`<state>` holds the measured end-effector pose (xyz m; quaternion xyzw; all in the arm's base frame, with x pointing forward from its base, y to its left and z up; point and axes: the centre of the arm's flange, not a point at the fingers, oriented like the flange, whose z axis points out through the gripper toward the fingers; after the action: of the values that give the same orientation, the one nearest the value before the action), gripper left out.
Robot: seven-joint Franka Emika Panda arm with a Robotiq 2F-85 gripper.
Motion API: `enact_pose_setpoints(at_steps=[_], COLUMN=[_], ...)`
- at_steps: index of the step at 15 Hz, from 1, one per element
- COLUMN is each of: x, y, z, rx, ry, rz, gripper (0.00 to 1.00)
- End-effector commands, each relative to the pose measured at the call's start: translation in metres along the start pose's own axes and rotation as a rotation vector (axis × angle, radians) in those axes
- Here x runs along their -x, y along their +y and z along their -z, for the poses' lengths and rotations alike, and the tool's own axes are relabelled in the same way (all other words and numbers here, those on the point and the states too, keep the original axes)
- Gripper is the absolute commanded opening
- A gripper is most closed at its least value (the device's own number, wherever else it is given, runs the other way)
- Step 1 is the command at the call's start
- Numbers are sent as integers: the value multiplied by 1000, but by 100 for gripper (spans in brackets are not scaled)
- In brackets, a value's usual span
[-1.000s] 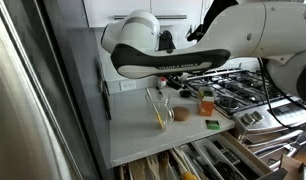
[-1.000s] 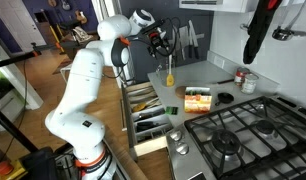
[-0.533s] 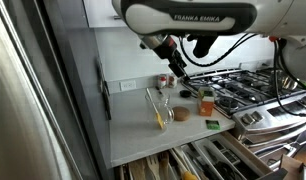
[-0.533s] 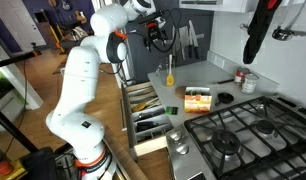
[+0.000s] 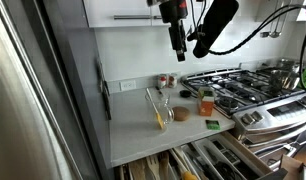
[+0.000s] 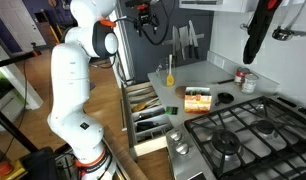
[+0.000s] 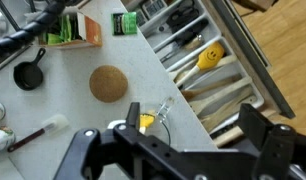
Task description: Remove the lid from the glass jar then put one spatula from the drawer in the jar.
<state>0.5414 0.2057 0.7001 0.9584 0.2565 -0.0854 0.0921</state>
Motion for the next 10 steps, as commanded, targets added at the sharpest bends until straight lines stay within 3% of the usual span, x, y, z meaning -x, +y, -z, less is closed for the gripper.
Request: enact_pose_setpoints(at_steps=[1, 5, 10], x=[45, 61, 78], y=[-10, -12, -17], z=[-25, -12, -7], rx=[-38, -60, -49], ry=[188, 414, 504], rz=[-86, -191, -248], gripper=[100, 100, 100])
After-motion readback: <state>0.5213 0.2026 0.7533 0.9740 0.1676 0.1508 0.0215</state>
